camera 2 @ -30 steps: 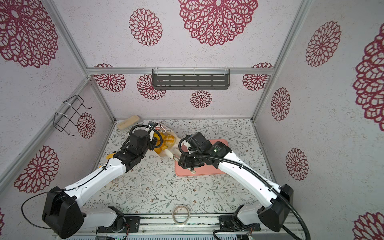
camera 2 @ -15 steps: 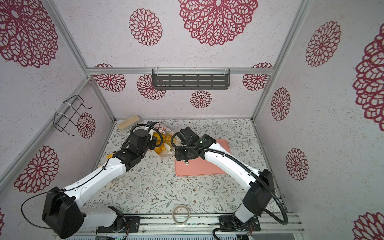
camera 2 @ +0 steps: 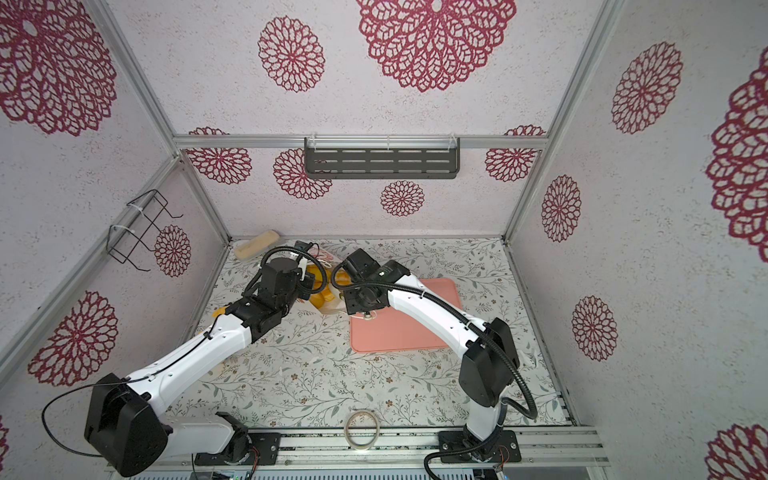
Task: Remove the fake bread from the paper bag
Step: 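Insert the tongs into the bag with the right gripper and pinch a bread roll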
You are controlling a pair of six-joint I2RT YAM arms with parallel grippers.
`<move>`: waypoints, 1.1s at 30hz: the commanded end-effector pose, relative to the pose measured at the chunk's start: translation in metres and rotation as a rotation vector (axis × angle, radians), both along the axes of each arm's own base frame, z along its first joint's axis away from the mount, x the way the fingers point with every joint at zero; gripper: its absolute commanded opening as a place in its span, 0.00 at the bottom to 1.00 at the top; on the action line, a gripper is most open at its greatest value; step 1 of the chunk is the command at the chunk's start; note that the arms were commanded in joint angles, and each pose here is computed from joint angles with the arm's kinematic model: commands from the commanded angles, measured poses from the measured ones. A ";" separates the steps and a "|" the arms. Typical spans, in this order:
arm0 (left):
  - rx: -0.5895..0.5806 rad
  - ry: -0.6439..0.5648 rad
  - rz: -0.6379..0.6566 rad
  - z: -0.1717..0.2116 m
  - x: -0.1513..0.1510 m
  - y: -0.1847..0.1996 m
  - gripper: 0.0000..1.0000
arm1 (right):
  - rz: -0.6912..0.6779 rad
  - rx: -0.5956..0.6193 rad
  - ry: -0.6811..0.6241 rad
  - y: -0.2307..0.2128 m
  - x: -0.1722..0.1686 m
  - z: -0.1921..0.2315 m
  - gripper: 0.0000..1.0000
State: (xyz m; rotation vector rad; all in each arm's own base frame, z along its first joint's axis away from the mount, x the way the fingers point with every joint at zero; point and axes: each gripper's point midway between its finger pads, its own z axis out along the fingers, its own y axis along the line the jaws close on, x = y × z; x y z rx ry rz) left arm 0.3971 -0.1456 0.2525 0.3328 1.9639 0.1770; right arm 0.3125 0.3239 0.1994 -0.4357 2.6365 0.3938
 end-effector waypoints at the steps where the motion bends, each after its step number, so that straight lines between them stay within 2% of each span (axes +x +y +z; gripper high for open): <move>1: -0.027 0.004 -0.026 0.004 0.000 -0.010 0.00 | -0.002 -0.016 -0.072 -0.001 0.014 0.017 0.58; 9: -0.038 0.006 -0.027 0.003 0.002 -0.011 0.00 | 0.013 -0.029 -0.085 0.011 0.028 0.000 0.56; 11: -0.050 0.007 -0.028 0.003 0.001 -0.013 0.00 | 0.016 -0.012 -0.098 0.015 0.030 -0.001 0.52; 20: -0.099 0.047 0.030 -0.002 0.004 -0.010 0.00 | 0.034 0.033 -0.103 0.015 0.020 0.010 0.24; 33: -0.150 0.085 0.097 -0.017 0.005 -0.009 0.00 | 0.041 0.104 -0.089 -0.002 -0.013 0.046 0.11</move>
